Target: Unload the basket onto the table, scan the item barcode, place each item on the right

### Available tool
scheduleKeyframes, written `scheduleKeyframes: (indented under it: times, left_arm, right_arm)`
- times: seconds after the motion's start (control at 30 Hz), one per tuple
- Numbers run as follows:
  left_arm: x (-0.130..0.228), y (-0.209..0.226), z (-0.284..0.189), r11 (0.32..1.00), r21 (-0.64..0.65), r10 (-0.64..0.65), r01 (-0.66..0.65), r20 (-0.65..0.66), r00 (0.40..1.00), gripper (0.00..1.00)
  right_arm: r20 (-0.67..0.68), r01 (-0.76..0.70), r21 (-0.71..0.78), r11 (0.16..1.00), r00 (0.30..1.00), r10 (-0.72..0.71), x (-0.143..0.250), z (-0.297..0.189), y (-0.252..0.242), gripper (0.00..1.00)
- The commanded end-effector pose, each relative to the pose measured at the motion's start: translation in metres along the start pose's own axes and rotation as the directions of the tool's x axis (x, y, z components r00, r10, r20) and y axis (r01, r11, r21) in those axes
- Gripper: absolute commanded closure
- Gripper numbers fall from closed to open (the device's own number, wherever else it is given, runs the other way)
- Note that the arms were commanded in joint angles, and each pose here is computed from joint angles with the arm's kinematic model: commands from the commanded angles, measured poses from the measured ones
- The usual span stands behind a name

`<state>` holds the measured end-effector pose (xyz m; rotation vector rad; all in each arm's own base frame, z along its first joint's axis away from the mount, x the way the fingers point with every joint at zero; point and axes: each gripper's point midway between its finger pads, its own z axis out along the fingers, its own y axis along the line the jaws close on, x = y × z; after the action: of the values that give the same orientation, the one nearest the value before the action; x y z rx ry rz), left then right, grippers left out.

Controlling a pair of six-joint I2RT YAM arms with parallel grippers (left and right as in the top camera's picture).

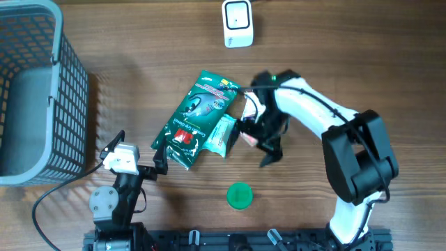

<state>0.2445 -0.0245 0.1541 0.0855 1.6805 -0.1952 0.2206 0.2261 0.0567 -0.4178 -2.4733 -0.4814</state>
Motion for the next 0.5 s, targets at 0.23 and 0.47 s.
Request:
scheduleKeyframes:
  times: [0.23, 0.47]
  left_arm:
    - [0.002, 0.001, 0.000, 1.000, -0.005, -0.001, 0.001, -0.003, 1.000, 0.00]
    - [0.002, 0.001, 0.000, 1.000, -0.005, -0.001, 0.001, -0.003, 1.000, 0.00]
  right_arm:
    - [0.355, 0.046, 0.139, 0.989, 0.930, -0.093, 0.066, -0.104, -0.019, 0.00]
    - [0.734, 0.027, 0.104, 0.994, 0.672, -0.095, 0.105, -0.108, -0.051, 0.00]
